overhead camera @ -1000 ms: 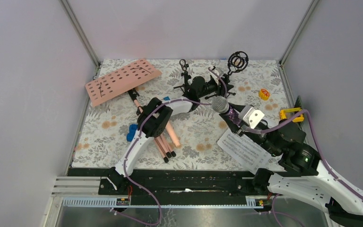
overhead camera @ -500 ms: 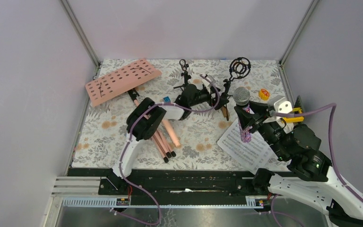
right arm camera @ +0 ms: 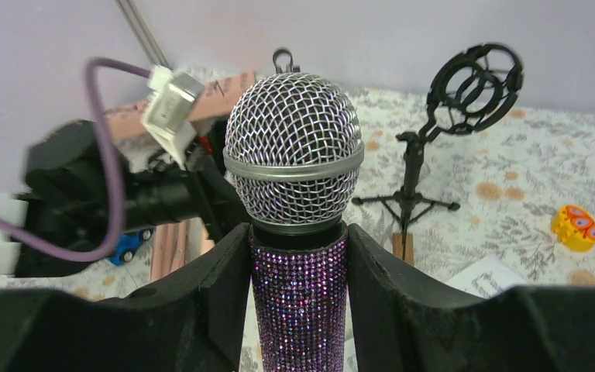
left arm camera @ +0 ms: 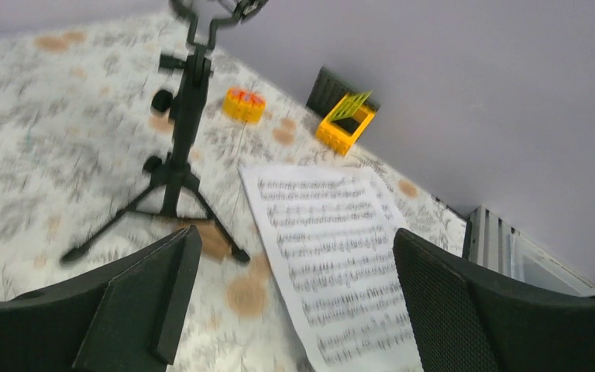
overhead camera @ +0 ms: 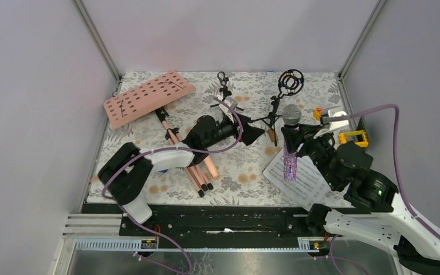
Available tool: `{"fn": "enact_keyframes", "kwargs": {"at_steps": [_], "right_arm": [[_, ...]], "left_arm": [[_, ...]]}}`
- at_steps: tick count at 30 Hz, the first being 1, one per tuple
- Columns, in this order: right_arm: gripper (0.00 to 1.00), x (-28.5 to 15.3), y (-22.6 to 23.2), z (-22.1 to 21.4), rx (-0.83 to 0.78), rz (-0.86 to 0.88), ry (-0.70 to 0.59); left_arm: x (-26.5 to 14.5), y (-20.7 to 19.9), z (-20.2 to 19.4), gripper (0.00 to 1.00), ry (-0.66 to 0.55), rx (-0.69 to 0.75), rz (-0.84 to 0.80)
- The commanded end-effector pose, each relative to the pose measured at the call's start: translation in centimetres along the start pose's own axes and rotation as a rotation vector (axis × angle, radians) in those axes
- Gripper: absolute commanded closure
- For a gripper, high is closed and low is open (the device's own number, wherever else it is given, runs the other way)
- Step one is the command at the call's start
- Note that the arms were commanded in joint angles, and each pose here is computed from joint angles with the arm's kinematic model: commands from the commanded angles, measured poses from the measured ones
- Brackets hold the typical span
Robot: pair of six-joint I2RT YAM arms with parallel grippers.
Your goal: Pack up the instrument practice props
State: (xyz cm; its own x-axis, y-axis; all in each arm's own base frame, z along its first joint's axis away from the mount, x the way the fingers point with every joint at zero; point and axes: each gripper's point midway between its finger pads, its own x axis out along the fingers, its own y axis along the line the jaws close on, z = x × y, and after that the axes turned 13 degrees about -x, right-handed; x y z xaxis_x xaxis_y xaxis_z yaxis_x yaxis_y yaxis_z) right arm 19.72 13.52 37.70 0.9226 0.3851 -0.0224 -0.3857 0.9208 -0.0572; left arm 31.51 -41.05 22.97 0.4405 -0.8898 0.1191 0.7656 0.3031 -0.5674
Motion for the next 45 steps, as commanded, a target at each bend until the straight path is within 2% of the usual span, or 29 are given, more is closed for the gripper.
{"fn": "enact_keyframes", "kwargs": {"at_steps": [1, 5, 8, 15, 19, 24, 30, 33, 40, 45], "right_arm": [[0.96, 1.3, 2.0, -1.1, 0.019, 0.037, 0.088], [0.98, 3.7, 4.8, -5.7, -0.003, 0.056, 0.251], [0.99, 5.7, 8.5, -8.5, -0.024, 0.159, 0.323], [1.0, 11.5, 14.3, -14.9, -0.094, 0.271, 0.441], [0.98, 14.8, 16.1, -19.0, -0.155, 0.35, 0.551], [0.97, 18.6, 17.1, -22.8, -0.209, 0.347, 0.584], [0.97, 22.6, 18.7, -26.0, -0.2, 0.366, 0.64], [0.95, 24.6, 19.3, -27.3, -0.193, 0.36, 0.668], [0.73, 27.4, 18.6, -30.3, -0.241, 0.277, 0.749], [0.58, 27.9, 18.0, -31.5, -0.212, 0.249, 0.78]], "left_arm": [[-5.1, 1.4, -1.4, 0.01, 0.091, -0.079, 0.303], [-12.3, 1.7, -2.3, 0.01, 0.131, -0.169, 0.51], [-17.6, 0.6, -1.7, 0.01, 0.143, -0.194, 0.617], [-27.1, -3.7, 6.6, 0.01, -0.053, -0.06, 0.723], [-31.2, -3.2, 9.2, 0.01, -0.131, 0.016, 0.869], [-33.0, -1.7, 8.7, 0.01, -0.121, 0.058, 0.971], [-33.4, -0.8, 7.9, 0.01, -0.124, 0.065, 0.993], [-33.1, -0.5, 7.2, 0.01, -0.087, 0.066, 1.001], [-32.8, -0.2, 6.9, 0.01, -0.064, 0.073, 1.01], [-32.6, 0.0, 6.6, 0.01, -0.047, 0.076, 1.013]]}}
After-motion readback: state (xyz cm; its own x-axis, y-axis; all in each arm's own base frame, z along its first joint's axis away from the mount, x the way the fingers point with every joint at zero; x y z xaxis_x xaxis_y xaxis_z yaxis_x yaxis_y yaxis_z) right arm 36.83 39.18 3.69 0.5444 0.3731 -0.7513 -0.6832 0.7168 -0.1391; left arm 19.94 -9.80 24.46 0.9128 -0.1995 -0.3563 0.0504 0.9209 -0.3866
